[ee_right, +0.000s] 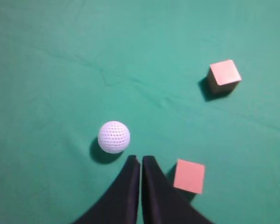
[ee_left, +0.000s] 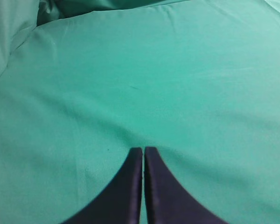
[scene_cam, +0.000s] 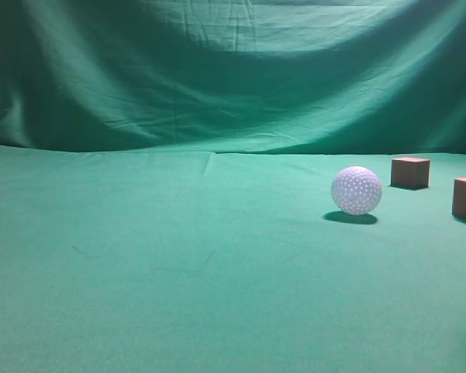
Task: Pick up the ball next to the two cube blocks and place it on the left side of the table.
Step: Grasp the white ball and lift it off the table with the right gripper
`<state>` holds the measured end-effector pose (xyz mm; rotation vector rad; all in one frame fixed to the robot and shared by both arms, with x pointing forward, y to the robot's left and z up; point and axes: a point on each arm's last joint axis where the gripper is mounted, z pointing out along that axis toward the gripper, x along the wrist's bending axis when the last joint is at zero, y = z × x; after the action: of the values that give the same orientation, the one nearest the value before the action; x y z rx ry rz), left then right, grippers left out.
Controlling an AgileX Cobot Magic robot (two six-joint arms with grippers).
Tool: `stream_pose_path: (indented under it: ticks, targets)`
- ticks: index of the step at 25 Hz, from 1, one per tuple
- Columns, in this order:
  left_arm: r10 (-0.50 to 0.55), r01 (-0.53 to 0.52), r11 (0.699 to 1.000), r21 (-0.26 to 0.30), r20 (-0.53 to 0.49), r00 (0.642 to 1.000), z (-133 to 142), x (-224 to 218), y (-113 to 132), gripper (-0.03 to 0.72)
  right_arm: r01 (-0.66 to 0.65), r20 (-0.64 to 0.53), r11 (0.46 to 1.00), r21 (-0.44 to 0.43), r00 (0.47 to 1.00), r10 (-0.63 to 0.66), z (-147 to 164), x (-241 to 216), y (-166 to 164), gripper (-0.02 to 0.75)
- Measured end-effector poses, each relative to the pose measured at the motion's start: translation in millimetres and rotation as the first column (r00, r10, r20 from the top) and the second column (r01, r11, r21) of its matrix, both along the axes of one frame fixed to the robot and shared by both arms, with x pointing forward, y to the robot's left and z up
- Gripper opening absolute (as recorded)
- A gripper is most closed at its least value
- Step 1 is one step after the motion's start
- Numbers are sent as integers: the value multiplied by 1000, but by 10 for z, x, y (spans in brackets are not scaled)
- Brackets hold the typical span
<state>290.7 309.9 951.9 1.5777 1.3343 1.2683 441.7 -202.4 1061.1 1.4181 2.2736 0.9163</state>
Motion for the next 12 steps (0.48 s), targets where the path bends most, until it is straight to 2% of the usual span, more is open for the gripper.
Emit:
stream_pose_path:
  ticks: [2, 3, 4, 7, 9, 12]
  targets:
    - [0, 0, 1000, 0, 0, 1000, 0, 0, 0, 0, -61, -28, 998, -20, 998, 60, -47, 108, 139, 0]
    - [0, 0, 1000, 0, 0, 1000, 0, 0, 0, 0, -79, -46, 997, -26, 996, 78, -80, 154, 196, 50]
    - [0, 0, 1000, 0, 0, 1000, 0, 0, 0, 0, -100, -74, 994, -36, 993, 97, -131, 209, 260, 50]
    - [0, 0, 1000, 0, 0, 1000, 0, 0, 0, 0, -130, -162, 990, -48, 979, 121, -285, 363, 416, 235]
    - [0, 0, 1000, 0, 0, 1000, 0, 0, 0, 0, -145, -229, 987, -69, 965, 126, -440, 491, 507, 391]
    - [0, 0, 1000, 0, 0, 1000, 0, 0, 0, 0, -151, -291, 985, -86, 949, 120, -634, 660, 598, 541]
